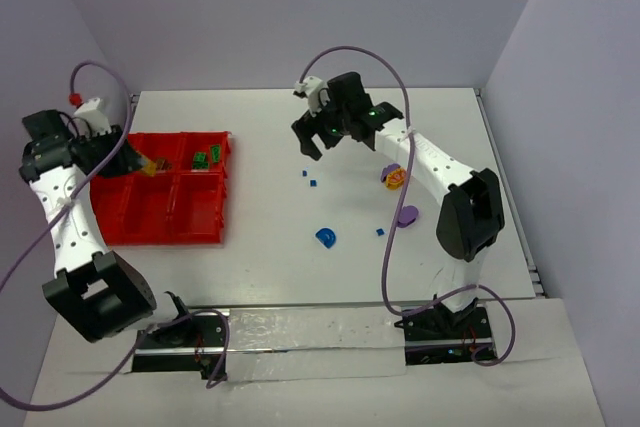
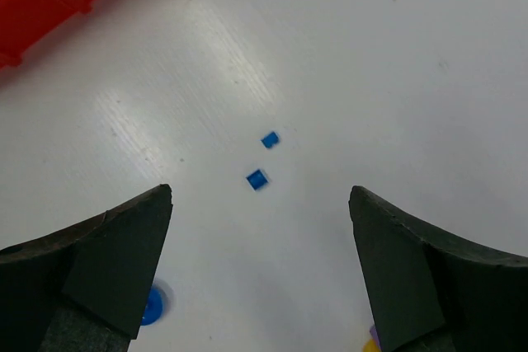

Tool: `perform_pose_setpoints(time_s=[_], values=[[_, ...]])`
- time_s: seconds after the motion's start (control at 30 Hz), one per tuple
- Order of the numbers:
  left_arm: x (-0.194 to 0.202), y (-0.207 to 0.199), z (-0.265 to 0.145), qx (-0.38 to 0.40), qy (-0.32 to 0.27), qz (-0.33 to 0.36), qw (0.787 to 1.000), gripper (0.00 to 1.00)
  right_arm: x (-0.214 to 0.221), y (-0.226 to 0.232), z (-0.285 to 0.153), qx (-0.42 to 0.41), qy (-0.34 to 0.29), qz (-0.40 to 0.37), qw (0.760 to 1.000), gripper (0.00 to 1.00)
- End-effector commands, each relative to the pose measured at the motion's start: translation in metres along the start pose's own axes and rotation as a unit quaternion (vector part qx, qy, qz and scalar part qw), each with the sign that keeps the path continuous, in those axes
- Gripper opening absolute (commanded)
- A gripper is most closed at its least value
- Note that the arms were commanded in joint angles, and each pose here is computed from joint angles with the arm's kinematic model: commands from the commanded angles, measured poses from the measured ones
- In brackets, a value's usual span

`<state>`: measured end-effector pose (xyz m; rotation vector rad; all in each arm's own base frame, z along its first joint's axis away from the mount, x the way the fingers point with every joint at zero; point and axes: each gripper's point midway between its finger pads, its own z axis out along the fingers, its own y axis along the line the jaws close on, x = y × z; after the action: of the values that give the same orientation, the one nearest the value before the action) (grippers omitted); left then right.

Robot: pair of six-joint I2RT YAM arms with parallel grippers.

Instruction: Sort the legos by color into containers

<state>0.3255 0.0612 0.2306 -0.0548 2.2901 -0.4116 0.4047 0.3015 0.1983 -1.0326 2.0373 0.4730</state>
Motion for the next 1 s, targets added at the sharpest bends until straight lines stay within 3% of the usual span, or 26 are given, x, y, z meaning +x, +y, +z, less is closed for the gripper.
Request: perform_pose_setpoints(time_s=[0.0,0.27,0.43,0.57,0.87,0.97], values=[[0.035,0.057,-0.031,-0.120,0.050,0.030,0.991,0.00,0.012,-0.031,-0.035,0.047,-0.001,0.044,0.998,0.95],[0.038,0.133,-0.055,-0.318,0.079,0.008,0.945,0.00,0.030,-0.057,-0.041,0.075,0.013,0.055,0.996,0.96],[0.041,0.158,-0.057,-0.377,0.085,-0.004,0.922,0.00,0.028,-0.072,-0.043,0.087,0.012,0.061,0.994,0.96],[0.051,0.166,-0.050,-0.386,0.100,-0.015,0.917,0.01,0.032,-0.084,-0.044,0.092,0.020,0.084,0.992,0.97],[0.060,0.180,-0.025,-0.393,0.101,-0.013,0.914,0.13,0.056,-0.108,-0.050,0.113,0.046,0.121,0.985,0.97],[0.065,0.184,-0.015,-0.390,0.113,-0.005,0.914,0.26,0.073,-0.123,-0.060,0.138,0.072,0.108,0.982,0.96]])
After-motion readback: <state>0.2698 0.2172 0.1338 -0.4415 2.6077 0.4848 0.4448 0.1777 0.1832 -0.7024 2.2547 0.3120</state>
